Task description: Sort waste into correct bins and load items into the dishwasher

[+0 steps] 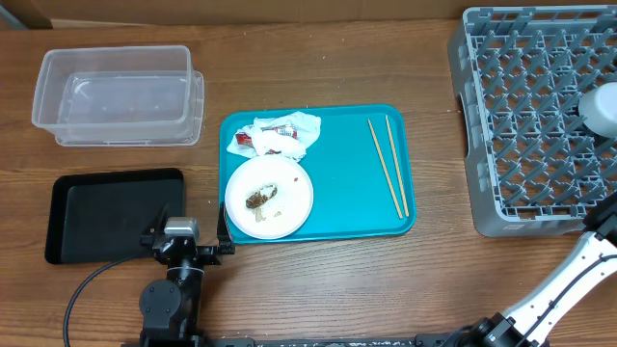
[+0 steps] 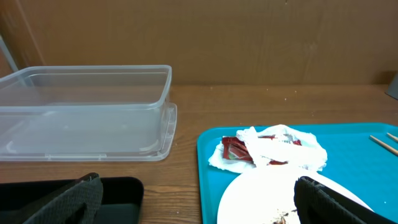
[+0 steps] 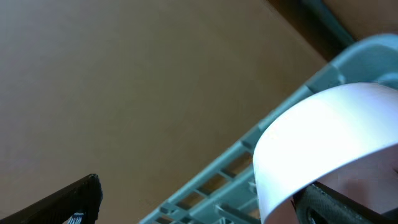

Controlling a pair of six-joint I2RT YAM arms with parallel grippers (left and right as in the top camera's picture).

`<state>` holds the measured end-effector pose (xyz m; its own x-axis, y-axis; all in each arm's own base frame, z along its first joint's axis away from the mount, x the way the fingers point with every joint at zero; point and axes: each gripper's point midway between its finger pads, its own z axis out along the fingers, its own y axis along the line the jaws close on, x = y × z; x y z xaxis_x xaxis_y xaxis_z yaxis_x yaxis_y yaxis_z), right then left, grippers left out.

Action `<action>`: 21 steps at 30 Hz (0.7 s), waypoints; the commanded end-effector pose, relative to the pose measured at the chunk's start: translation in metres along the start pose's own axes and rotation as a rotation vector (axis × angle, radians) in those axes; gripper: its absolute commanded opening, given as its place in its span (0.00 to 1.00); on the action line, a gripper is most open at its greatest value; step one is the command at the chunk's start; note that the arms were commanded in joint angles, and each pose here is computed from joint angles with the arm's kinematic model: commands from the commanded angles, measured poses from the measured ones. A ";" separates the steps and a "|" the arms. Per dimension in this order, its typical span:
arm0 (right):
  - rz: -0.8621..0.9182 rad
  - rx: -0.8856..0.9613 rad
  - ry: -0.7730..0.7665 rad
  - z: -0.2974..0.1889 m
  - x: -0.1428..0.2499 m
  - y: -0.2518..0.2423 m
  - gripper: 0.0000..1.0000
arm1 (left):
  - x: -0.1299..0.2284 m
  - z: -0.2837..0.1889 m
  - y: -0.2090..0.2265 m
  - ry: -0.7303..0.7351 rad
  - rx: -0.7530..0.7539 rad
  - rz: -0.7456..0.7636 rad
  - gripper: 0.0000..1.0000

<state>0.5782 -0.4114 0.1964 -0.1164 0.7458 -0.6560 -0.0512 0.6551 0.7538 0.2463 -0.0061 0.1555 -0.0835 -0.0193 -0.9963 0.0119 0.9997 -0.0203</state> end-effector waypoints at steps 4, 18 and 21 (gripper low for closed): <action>-0.143 -0.006 -0.119 0.011 -0.047 0.084 1.00 | -0.001 0.000 0.000 -0.008 0.002 -0.006 1.00; -0.166 0.309 -0.108 0.038 -0.013 0.039 1.00 | -0.001 0.000 0.000 -0.009 0.003 -0.007 1.00; -0.171 0.386 -0.111 0.033 -0.011 0.025 1.00 | -0.001 0.000 0.000 -0.009 0.003 -0.007 1.00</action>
<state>0.6192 -0.3835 0.2052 -0.0715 0.6731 -0.7361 0.2542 0.7259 0.6391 0.2463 -0.0061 0.1555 -0.0835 -0.0193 -0.9963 0.0119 0.9997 -0.0203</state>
